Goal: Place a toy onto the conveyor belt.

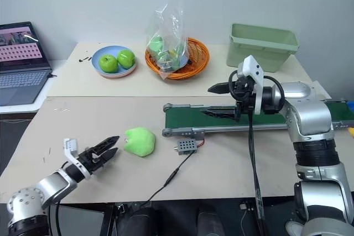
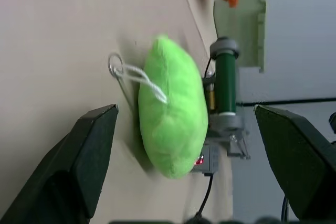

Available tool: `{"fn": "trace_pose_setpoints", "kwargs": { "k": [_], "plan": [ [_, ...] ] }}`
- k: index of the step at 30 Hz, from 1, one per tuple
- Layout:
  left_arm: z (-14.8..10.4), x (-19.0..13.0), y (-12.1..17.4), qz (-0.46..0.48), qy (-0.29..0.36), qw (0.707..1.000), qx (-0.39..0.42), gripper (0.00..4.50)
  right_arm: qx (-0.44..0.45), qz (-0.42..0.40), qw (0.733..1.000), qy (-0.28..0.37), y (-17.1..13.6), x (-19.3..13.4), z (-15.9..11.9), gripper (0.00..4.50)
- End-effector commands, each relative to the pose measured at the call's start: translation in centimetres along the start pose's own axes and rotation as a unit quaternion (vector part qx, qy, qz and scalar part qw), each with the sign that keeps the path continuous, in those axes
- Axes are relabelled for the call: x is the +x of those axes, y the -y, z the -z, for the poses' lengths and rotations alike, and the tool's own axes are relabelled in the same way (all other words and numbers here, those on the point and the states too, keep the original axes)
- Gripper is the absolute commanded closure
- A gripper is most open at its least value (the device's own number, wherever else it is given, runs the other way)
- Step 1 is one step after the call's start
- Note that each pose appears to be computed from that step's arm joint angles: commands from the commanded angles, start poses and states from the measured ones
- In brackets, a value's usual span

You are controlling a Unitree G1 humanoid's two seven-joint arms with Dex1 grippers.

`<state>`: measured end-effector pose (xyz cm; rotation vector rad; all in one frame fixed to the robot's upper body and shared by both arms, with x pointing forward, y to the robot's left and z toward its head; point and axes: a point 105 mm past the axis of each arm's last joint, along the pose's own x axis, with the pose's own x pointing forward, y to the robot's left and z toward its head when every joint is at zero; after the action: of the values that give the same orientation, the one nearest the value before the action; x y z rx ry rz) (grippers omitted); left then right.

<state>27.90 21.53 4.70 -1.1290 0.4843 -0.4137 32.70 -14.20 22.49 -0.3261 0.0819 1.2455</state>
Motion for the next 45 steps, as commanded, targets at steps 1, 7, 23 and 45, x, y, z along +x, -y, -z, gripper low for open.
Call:
{"fn": "trace_pose_setpoints", "kwargs": {
  "k": [1,7,23,45],
  "plan": [
    [-0.1,0.6,-0.2,0.005,-0.009,1.000,-0.006,0.07,-0.021,0.005,1.000,0.016,-0.5,-0.7,-1.6,0.00],
    [0.8,2.3,-1.2,-0.003,-0.053,0.998,-0.022,0.07,-0.019,-0.013,1.000,0.010,-1.7,-1.2,-1.8,0.00],
    [3.2,7.2,-0.4,0.010,-0.139,0.990,-0.027,0.07,-0.027,-0.001,1.000,-0.003,-2.0,-1.2,-1.8,0.00],
    [-6.1,4.1,4.7,0.016,0.095,0.973,0.208,4.46,-0.031,0.019,0.999,-0.007,-1.4,-1.6,-1.4,0.00]
  ]
}}
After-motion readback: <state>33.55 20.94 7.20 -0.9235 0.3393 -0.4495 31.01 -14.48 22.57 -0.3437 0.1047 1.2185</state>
